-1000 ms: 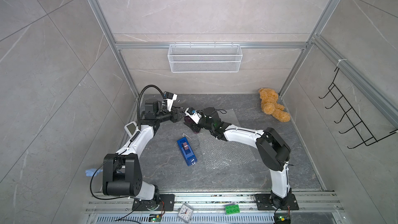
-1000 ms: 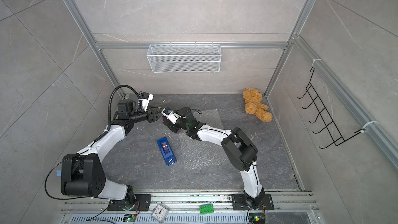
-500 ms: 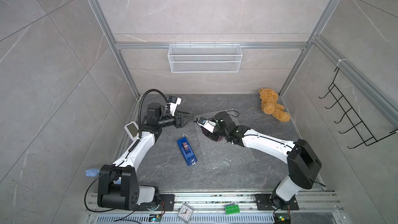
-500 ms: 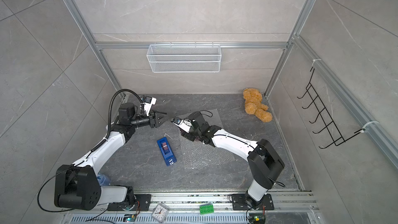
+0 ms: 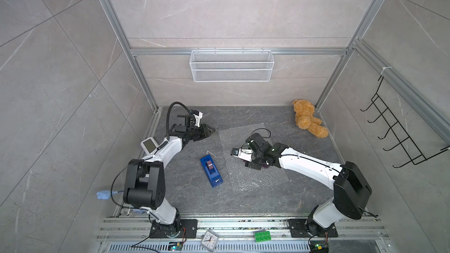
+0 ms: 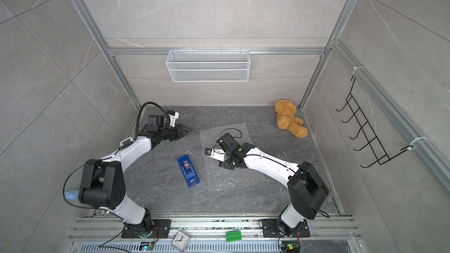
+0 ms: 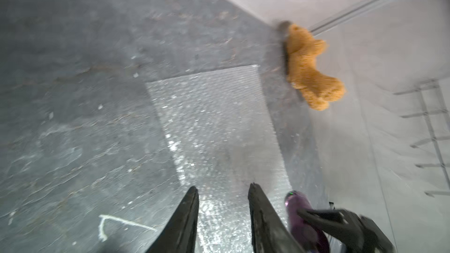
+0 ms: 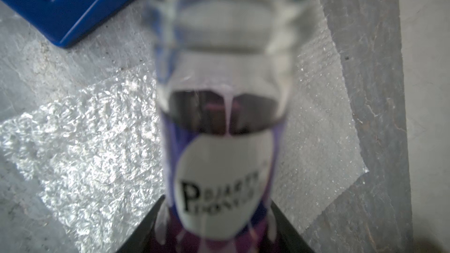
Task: Wrap wine bottles in bubble wrap
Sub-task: Move the bubble wrap to the center of the board.
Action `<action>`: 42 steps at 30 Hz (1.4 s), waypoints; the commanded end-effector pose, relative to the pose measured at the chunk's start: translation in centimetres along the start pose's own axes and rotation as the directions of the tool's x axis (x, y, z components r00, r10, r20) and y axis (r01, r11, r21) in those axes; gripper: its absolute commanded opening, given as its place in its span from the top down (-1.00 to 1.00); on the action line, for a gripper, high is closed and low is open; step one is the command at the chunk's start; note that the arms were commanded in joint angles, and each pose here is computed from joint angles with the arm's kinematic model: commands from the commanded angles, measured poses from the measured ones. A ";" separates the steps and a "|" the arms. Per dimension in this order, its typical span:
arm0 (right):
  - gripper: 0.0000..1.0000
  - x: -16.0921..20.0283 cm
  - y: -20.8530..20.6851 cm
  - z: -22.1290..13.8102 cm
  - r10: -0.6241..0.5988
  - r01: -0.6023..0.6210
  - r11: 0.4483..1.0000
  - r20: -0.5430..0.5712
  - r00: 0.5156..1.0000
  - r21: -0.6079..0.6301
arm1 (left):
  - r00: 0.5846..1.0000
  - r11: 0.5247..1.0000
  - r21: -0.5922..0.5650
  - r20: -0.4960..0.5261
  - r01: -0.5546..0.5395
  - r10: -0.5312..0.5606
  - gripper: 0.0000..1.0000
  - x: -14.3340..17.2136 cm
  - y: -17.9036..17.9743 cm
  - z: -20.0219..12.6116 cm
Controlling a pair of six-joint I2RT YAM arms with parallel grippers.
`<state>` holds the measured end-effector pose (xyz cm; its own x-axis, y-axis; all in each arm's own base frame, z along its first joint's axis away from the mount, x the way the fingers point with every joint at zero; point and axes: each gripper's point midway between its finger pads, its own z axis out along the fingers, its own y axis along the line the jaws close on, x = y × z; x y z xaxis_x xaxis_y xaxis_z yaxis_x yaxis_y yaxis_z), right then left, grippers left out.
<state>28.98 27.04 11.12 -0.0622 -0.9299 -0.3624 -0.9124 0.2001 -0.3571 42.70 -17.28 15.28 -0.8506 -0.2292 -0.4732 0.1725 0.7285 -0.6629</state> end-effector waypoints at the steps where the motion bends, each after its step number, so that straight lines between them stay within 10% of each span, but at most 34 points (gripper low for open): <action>1: 0.23 -0.1 -0.1 -1.7 -0.039 0.039 0.999 -0.005 0.999 0.024 | 0.997 0.979 -0.203 -0.079 0.007 -0.024 0.24 0.8 2.3 2.1; 14: 0.18 1.4 2.1 -1.4 -0.073 0.071 0.997 -0.075 0.995 -0.023 | 0.945 0.920 -0.353 -0.324 -0.172 0.053 0.23 5.6 2.2 12.1; 26: 0.18 1.2 4.0 -0.7 -0.141 0.130 0.987 -0.114 0.983 -0.096 | 0.908 0.906 -0.294 -0.378 -0.303 0.181 0.23 3.8 3.6 17.2; 42: 0.17 -0.6 2.8 2.7 -0.269 0.227 0.956 -0.246 0.931 -0.186 | 0.886 0.914 -0.043 -0.268 -0.403 0.378 0.03 -0.5 -3.7 13.5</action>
<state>27.44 29.63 7.72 0.0680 -0.9918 -0.1081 -0.9621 -0.0365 -0.2701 49.21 -28.75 4.03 -0.8669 0.2642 -0.4227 0.4269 0.8313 -0.3560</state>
